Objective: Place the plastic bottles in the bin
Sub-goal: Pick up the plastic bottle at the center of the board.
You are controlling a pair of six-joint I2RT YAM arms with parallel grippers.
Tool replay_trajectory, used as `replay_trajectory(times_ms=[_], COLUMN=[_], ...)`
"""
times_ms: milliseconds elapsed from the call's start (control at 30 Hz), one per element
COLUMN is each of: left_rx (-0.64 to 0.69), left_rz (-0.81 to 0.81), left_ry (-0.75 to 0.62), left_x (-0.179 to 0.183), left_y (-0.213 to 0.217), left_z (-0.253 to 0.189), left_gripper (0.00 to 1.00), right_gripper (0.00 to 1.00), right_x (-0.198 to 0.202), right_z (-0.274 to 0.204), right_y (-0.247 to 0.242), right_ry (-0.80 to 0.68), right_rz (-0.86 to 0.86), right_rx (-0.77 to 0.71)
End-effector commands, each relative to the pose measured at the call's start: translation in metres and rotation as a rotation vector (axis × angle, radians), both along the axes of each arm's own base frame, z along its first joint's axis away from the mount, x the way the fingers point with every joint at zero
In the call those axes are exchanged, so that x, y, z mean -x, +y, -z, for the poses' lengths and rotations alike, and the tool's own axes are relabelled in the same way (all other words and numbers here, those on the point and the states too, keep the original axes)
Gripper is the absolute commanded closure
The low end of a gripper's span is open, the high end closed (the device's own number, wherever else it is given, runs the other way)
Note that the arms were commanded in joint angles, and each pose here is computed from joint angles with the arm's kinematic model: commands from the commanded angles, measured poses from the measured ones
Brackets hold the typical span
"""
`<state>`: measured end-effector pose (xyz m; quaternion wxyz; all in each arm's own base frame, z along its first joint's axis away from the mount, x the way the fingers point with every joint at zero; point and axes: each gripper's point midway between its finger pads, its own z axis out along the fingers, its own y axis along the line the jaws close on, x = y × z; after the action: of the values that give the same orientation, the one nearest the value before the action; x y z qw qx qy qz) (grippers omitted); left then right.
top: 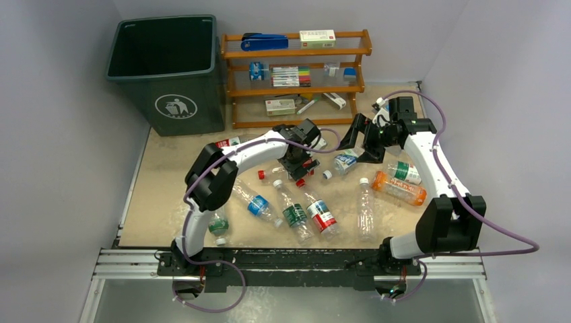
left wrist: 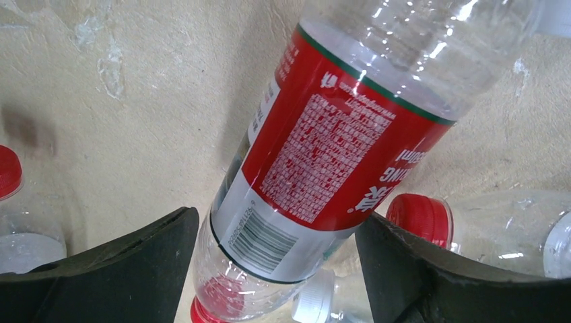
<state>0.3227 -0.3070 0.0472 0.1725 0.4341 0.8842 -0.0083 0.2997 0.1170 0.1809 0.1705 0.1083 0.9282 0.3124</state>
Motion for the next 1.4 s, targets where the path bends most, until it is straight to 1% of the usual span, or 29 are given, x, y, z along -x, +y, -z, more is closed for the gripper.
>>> replay_trajectory(times_ms=[0, 100, 233, 400, 500, 600, 700, 833, 900, 1100, 1367], left_rx=[0.028, 0.016, 0.024, 0.029, 0.049, 0.074, 0.133, 0.275, 0.325, 0.454, 0.714], left_rz=[-0.021, -0.042, -0.079, -0.093, -0.097, -0.111, -0.144, -0.215, -0.251, -0.269, -0.297], left_ry=[-0.046, -0.067, -0.083, -0.098, -0.104, -0.128, -0.158, -0.154, -0.154, -0.171, -0.185], left_x=[-0.016, -0.022, -0.033, -0.040, -0.043, -0.050, -0.061, -0.079, -0.085, -0.086, -0.095], left_y=[-0.004, 0.002, 0.009, 0.011, 0.009, 0.006, 0.005, 0.006, 0.007, -0.006, -0.018], left_z=[-0.002, -0.002, -0.005, -0.011, -0.020, -0.037, -0.061, -0.092, -0.104, -0.148, -0.230], left_gripper=[0.16, 0.19, 0.35, 0.47, 0.51, 0.52, 0.53, 0.53, 0.53, 0.53, 0.50], right_gripper=[0.00, 0.00, 0.00, 0.00, 0.00, 0.00, 0.00, 0.00, 0.00, 0.00, 0.00], right_x=[-0.004, -0.005, -0.006, -0.008, -0.009, -0.010, -0.011, -0.008, -0.007, -0.007, -0.007], right_z=[-0.013, -0.014, -0.013, -0.012, -0.012, -0.011, -0.011, -0.007, -0.005, -0.005, -0.001], right_y=[0.001, 0.001, 0.001, 0.002, 0.003, 0.003, 0.003, 0.003, 0.003, 0.004, 0.005], right_ry=[-0.043, -0.044, -0.041, -0.037, -0.036, -0.035, -0.034, -0.026, -0.023, -0.022, -0.023], right_rz=[-0.016, -0.017, -0.021, -0.026, -0.028, -0.029, -0.030, -0.032, -0.033, -0.032, -0.035], right_rx=[0.006, 0.005, 0.002, -0.002, -0.003, -0.003, -0.002, -0.003, -0.006, -0.014, -0.017])
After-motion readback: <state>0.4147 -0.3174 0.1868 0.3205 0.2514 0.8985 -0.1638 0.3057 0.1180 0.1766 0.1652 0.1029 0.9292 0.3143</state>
